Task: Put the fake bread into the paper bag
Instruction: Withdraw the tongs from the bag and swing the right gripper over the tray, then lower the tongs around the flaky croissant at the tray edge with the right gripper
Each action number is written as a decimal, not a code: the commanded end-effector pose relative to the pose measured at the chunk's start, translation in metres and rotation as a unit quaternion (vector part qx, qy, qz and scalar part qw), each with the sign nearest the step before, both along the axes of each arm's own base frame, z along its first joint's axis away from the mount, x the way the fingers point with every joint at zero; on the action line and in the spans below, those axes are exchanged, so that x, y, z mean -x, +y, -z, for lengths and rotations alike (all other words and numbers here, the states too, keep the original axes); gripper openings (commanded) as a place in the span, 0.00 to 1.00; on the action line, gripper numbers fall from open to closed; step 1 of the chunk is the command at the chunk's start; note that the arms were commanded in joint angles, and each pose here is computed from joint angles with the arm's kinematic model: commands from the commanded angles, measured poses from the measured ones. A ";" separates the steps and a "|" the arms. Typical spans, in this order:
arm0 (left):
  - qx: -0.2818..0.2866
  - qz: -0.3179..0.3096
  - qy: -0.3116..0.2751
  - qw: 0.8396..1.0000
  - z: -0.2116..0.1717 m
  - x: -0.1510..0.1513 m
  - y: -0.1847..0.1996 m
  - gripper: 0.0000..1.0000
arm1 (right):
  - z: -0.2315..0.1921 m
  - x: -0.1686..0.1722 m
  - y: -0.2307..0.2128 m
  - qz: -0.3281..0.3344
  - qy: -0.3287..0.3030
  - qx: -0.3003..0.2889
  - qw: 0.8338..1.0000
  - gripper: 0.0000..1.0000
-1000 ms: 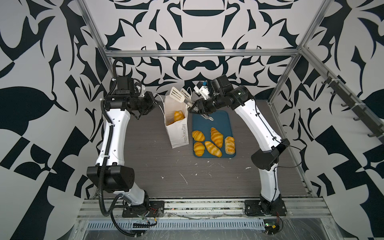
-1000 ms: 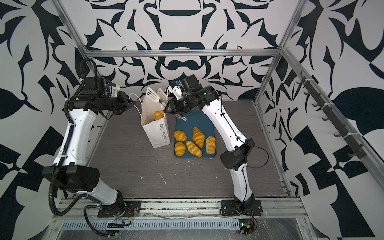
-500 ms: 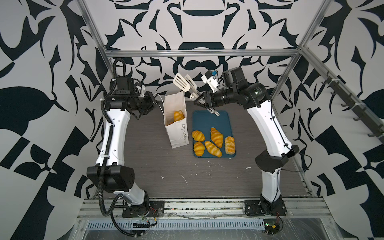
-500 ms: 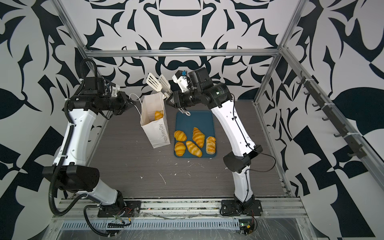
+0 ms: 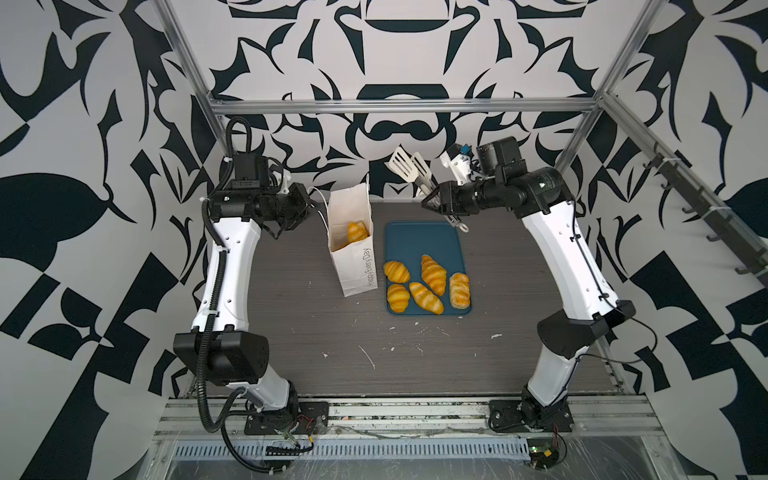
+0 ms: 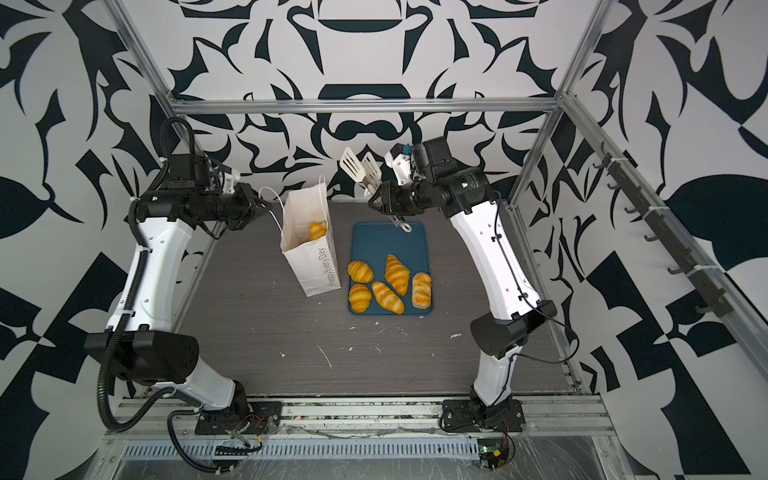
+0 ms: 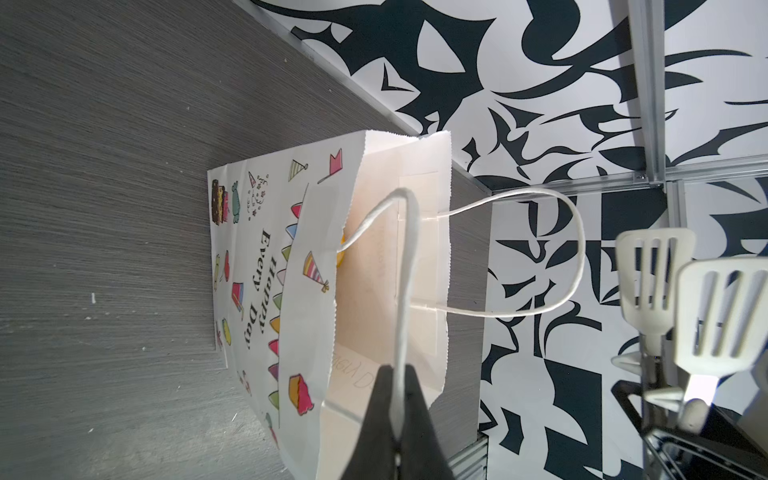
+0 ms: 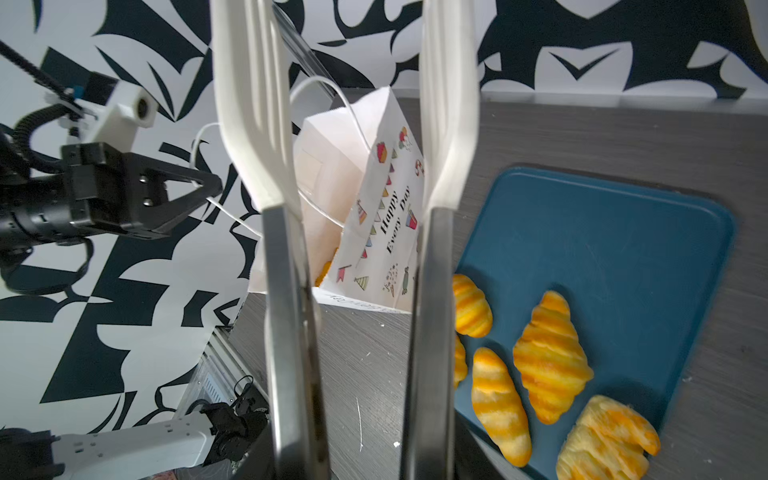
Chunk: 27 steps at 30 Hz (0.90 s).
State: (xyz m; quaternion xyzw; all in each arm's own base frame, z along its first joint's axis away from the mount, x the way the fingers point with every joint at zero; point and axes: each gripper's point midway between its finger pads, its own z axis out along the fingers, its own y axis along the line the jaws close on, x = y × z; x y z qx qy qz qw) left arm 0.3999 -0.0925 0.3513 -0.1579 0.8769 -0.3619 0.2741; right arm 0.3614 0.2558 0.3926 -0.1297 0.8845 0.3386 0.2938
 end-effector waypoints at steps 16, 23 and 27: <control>0.011 0.010 0.000 1.000 0.003 0.000 -0.006 0.00 | 0.094 0.025 -0.074 0.127 0.136 0.117 0.976 0.45; 0.015 0.011 0.006 1.000 0.011 -0.001 -0.007 0.00 | 0.138 0.056 -0.097 0.152 0.203 0.165 0.953 0.44; 0.016 0.012 0.007 1.000 0.012 -0.003 -0.007 0.00 | 0.154 0.071 -0.106 0.161 0.228 0.184 0.943 0.44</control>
